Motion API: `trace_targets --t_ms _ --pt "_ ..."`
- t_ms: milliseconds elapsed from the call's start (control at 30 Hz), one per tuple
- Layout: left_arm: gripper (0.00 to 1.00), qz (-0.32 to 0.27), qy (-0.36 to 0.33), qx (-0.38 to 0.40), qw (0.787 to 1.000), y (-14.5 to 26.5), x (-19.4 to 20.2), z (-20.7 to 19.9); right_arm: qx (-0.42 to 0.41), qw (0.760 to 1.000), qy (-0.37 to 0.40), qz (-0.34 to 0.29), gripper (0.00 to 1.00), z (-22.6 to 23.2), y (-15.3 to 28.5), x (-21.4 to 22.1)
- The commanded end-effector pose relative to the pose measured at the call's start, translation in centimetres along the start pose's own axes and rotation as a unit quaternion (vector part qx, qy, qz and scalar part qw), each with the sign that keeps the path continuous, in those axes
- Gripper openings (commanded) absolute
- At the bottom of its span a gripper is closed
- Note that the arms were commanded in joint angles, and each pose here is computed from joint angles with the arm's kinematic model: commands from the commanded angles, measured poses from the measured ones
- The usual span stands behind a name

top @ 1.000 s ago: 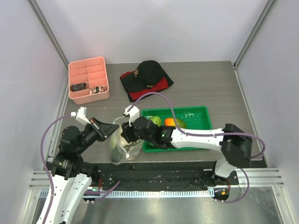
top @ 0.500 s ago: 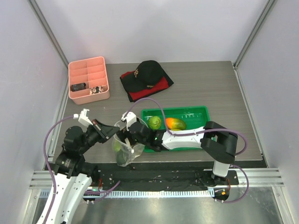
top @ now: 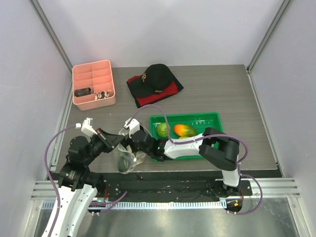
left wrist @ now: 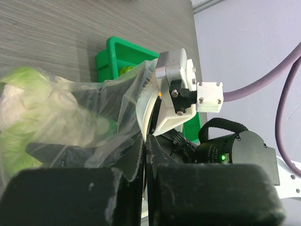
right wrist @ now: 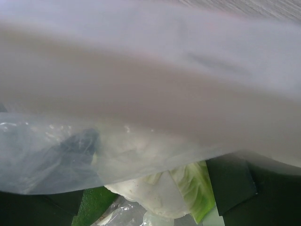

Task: Open the zip-top bag and remove the fake food

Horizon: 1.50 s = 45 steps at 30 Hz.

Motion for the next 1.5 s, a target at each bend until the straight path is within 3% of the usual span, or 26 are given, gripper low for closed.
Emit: trace_targets --t_ms 0,100,200,300,433,1200,1467 --pt "0.00 0.007 -0.001 -0.019 1.000 0.2 0.6 1.1 0.027 0.998 0.016 0.060 0.98 -0.7 -0.8 3.9" --pt "0.00 0.001 -0.002 -0.022 1.000 0.3 0.5 1.1 0.035 0.998 0.020 0.048 0.80 -1.0 -0.2 3.2" --pt "0.00 -0.003 -0.002 -0.029 1.000 0.1 0.3 1.2 0.032 0.999 0.015 0.029 0.39 -1.0 0.6 2.0" --pt "0.00 -0.008 -0.003 -0.034 0.999 0.1 0.2 1.3 0.026 0.999 0.018 0.022 0.16 -1.0 1.3 1.2" --pt "0.00 -0.020 -0.004 -0.042 0.999 0.3 -0.1 1.3 0.016 1.000 0.007 -0.007 0.01 -0.6 3.1 -1.5" --pt "0.00 -0.036 -0.015 -0.034 0.999 0.5 -0.6 0.8 -0.054 0.990 -0.068 -0.112 0.01 0.0 11.3 -11.5" --pt "0.00 -0.072 -0.051 0.060 0.994 2.8 -2.0 -3.9 -0.059 0.990 -0.125 -0.027 0.01 1.2 7.5 -9.6"
Point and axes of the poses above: each gripper's point midway between its finger pads, its own y axis back along the fingers, its own z axis along the line the jaws close on, x = y × z, the point moved 7 cm from there along y, back along the fingers, and after that the axes turned 9 degrees about y, right-handed, at the moved point
